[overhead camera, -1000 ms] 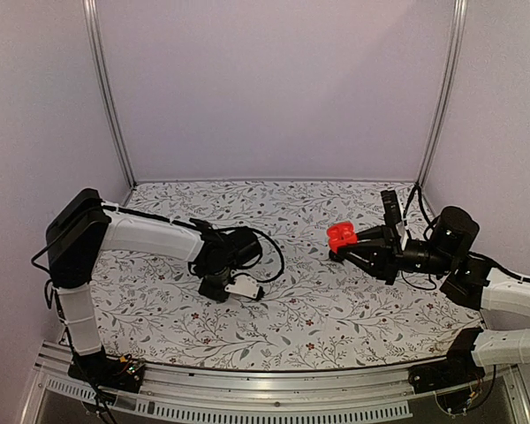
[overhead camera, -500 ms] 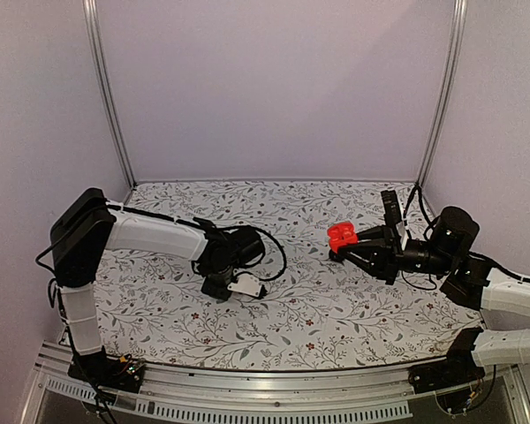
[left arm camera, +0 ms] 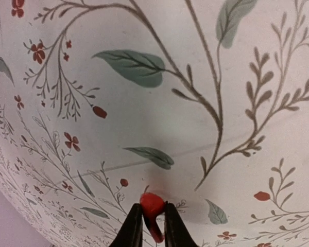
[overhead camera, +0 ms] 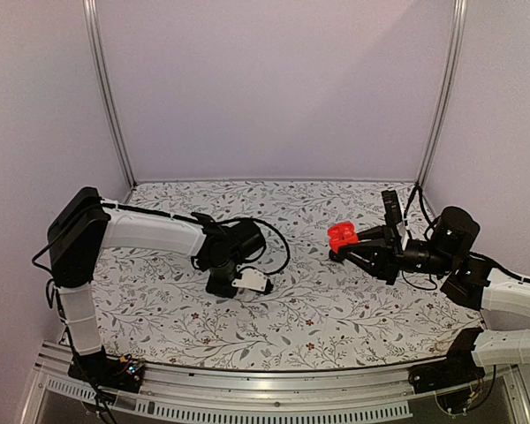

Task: Insert the wireless bluetooth earbuds into the charging case
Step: Pick up the left earbud from the center of the board, then place the left earbud at the center of the board.

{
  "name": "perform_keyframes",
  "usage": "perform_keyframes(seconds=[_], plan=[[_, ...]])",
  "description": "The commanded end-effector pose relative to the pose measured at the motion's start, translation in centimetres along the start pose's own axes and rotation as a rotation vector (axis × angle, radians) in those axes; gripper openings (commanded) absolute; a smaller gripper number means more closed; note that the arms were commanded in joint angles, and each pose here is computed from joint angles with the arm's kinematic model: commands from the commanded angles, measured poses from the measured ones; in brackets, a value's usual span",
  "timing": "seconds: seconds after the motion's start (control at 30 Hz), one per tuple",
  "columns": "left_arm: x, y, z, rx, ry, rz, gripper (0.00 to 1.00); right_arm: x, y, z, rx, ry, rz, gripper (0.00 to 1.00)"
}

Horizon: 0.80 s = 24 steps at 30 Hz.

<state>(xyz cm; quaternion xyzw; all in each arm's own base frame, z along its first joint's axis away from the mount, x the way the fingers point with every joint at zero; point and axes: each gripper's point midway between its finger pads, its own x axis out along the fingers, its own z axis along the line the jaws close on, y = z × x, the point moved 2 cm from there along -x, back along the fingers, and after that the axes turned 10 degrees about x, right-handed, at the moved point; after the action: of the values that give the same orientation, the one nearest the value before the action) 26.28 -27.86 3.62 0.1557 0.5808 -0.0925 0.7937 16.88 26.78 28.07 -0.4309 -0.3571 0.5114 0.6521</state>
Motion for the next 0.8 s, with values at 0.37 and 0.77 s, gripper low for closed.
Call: perform_keyframes(seconds=[0.37,0.77], plan=[[-6.5,-5.5,0.7,-0.222,0.089,-0.413,0.14,-0.2,-0.1,-0.3,-0.003,0.019,-0.005,0.0],[-5.7,-5.7,-3.0,-0.41,0.283,-0.306,0.16,0.1,-0.4,-0.4,-0.004,0.018,0.002,0.0]])
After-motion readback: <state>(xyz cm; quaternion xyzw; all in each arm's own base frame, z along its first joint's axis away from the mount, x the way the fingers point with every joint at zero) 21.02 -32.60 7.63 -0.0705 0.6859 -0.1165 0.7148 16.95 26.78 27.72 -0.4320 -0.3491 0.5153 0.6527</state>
